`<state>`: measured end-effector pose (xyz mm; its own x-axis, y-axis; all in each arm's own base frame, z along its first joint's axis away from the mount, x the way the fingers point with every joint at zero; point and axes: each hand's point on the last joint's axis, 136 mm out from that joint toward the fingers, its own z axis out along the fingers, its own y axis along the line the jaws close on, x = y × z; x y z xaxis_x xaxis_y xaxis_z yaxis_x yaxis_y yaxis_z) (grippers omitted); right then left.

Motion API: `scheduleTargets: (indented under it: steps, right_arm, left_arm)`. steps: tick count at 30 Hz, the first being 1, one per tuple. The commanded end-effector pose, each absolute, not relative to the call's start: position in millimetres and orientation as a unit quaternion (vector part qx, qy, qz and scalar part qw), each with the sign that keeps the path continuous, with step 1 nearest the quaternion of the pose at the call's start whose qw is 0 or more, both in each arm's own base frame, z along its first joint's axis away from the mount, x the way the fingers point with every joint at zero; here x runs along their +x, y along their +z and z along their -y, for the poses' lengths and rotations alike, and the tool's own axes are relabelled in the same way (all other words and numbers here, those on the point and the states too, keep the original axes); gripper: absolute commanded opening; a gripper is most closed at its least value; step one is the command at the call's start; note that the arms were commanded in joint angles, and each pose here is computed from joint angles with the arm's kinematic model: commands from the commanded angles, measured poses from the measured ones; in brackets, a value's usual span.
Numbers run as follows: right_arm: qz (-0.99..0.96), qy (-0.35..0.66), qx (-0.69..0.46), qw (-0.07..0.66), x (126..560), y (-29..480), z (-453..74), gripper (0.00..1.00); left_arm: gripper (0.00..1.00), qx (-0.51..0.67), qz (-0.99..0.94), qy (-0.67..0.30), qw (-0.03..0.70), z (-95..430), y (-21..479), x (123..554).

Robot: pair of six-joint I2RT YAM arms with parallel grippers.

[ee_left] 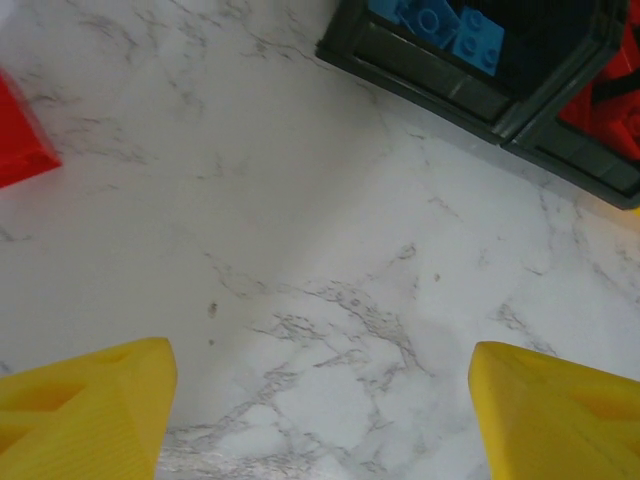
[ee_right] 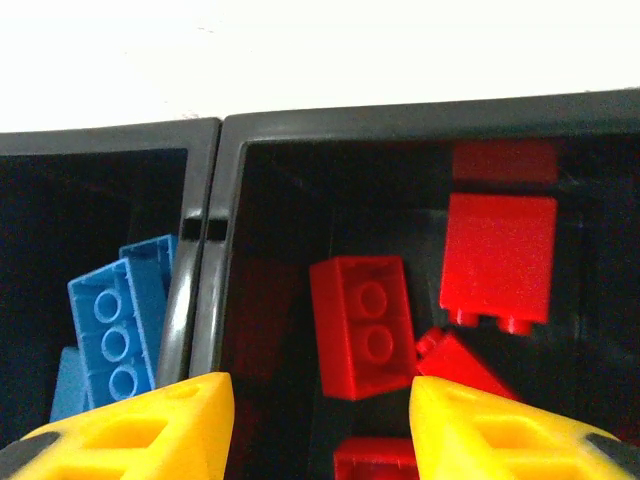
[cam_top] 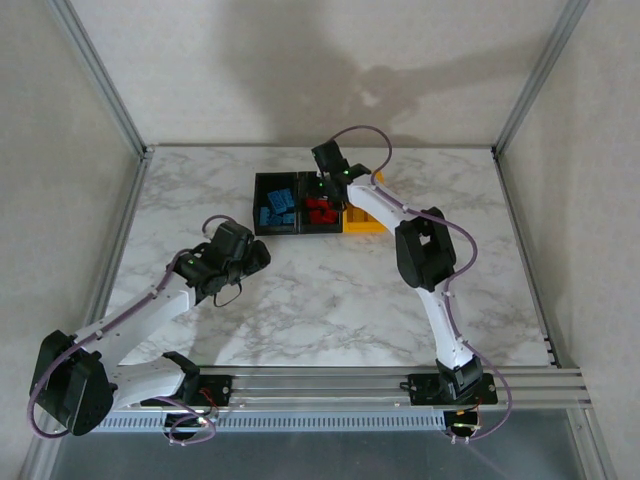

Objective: Sort the legos into containers by color
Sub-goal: Place the lego in the container, then pick up the lego from the middle-left of the table.

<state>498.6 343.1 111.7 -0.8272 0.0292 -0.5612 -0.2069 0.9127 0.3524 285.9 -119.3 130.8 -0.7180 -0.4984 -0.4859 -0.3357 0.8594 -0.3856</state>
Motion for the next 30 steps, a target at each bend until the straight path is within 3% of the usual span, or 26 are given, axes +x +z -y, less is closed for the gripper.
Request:
scheduleTargets:
  steps: [1, 10, 20, 25, 30]
  right_arm:
    - [-0.901, 0.24, -0.061, 0.356, 486.0, 192.1, -339.7, 0.5]
    - [-0.875, 0.276, -0.142, 0.37, 392.7, 226.7, -342.7, 0.5]
    - [-0.82, 0.378, -0.249, 0.351, 260.6, 220.2, -349.1, 0.64]
    - [-0.822, 0.388, -0.262, 0.324, 230.8, 195.4, -349.2, 0.65]
    - [-0.823, 0.393, -0.26, 0.319, 214.6, 191.2, -346.1, 0.65]
  left_arm:
    - [0.77, -0.24, -0.914, -0.094, 0.314, 99.2, 140.5, 291.4]
    - [0.74, -0.274, -0.914, -0.03, 0.299, 58.4, 128.8, 300.6]
    - [0.89, -0.318, -0.91, 0.018, 0.266, 26.0, 90.5, 311.6]
    - [0.94, -0.33, -0.908, 0.032, 0.257, 17.6, 76.9, 321.1]
    - [0.91, -0.343, -0.907, 0.063, 0.236, 4.8, 55.3, 323.9]
